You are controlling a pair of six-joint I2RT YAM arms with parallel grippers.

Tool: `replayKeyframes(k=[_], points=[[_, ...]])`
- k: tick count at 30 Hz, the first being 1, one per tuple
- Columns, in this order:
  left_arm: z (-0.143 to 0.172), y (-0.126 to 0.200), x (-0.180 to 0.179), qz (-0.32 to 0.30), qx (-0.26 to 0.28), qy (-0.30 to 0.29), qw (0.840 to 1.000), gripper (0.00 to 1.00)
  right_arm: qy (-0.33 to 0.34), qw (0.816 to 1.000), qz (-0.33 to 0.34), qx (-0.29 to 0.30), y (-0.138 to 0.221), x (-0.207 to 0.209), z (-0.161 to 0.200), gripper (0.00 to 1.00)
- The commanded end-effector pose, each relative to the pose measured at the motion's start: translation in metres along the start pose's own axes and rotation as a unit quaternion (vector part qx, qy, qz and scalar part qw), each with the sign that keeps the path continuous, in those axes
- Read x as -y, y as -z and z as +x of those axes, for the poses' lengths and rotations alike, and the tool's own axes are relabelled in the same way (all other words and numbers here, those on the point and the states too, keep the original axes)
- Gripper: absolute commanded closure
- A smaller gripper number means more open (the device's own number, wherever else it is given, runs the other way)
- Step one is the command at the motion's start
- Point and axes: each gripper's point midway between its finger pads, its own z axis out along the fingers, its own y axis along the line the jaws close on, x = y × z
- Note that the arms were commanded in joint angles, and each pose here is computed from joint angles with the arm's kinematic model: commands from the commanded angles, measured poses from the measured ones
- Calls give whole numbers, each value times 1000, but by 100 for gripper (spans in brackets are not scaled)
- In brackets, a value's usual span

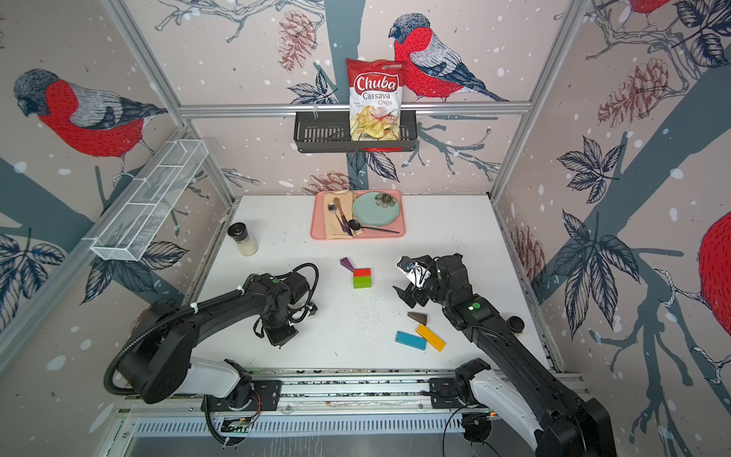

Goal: Assemble a small pinwheel with building blocks
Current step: Pick up the building block from the center of the board, then assemble the building block at the center of the board.

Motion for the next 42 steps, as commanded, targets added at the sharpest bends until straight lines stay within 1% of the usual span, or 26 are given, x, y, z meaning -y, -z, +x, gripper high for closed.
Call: replayKeyframes(k=[1, 6, 11, 15, 20, 22, 25, 28, 33, 37, 42], points=[[-1, 5, -4, -10, -4, 5, 1000, 74, 1, 1000, -6, 1, 0, -1, 1, 3], [-14, 8, -7, -10, 8, 3, 1000, 77, -6, 1000, 10, 8, 4, 11, 0, 3], [-40, 17, -17, -22, 45, -4, 999, 80, -4, 999, 32, -1, 9, 32, 2, 3], [-60, 22, -27, -40, 71, -22, 996, 81, -3, 999, 33, -3, 11, 37, 0, 3], [-100, 30, -44, -64, 105, -56, 991, 82, -5, 1000, 27, -1, 7, 39, -4, 3], [-124, 39, -53, -73, 127, -70, 987, 82, -2, 1000, 28, -1, 6, 41, -6, 4], [-151, 43, -60, -75, 143, -88, 983, 82, 4, 1000, 28, -5, 5, 43, -7, 4], [-172, 47, -64, -70, 151, -105, 980, 83, 7, 1000, 29, -6, 6, 44, -8, 4], [-192, 51, -66, -64, 159, -125, 977, 83, 2, 1000, 30, -8, 7, 43, -6, 4], [-202, 52, -64, -60, 162, -138, 975, 83, 0, 999, 30, -11, 8, 41, -3, 4], [-208, 51, -60, -50, 163, -142, 975, 83, -1, 999, 30, -12, 9, 40, 0, 4]])
